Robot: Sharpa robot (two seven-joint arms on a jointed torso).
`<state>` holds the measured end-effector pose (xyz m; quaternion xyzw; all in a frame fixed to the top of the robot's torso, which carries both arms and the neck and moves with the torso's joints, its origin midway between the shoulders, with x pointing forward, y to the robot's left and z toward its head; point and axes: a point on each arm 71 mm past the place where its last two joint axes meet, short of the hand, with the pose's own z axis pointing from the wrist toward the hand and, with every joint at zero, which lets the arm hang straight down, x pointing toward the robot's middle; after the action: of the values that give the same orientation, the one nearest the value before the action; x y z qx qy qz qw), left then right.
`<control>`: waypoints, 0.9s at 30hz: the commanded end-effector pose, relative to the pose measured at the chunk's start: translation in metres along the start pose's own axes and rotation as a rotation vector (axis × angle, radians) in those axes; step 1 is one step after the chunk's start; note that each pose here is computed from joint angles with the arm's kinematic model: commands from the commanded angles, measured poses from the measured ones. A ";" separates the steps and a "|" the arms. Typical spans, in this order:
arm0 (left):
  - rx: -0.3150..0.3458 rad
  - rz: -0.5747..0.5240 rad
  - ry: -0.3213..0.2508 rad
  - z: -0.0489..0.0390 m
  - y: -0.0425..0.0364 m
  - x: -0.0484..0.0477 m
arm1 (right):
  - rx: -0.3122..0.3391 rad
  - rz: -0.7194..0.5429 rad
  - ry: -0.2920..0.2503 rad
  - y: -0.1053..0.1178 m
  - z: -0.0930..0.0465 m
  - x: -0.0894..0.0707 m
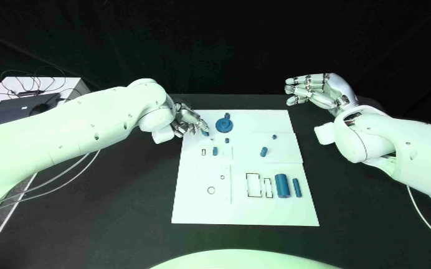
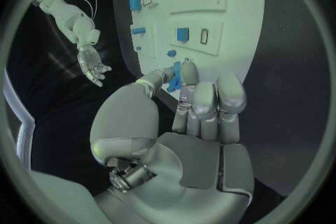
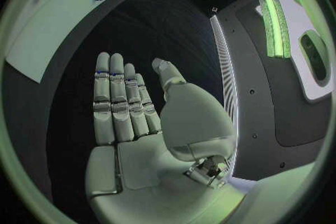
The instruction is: Assemble the parts on the task board
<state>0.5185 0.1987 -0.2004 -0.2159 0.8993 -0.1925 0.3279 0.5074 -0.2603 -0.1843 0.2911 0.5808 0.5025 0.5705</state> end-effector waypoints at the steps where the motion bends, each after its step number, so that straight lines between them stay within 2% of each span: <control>1: 0.003 0.030 -0.058 -0.0045 0.0028 0.0064 | -0.007 0.002 0.005 0.000 0.000 0.000; 7: 0.012 0.075 -0.089 -0.0093 0.0078 0.0214 | -0.006 0.000 0.004 -0.001 0.000 0.000; 16: 0.002 0.105 -0.106 -0.0063 0.0157 0.0392 | -0.005 -0.004 0.001 -0.003 -0.001 -0.002; 27: -0.003 0.116 -0.081 -0.0045 0.0169 0.0485 | -0.005 -0.004 0.001 -0.003 -0.001 -0.002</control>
<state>0.4777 0.1903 -0.2302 -0.1768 0.8977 -0.1658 0.3679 0.5077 -0.2641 -0.1868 0.2928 0.5815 0.4983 0.5725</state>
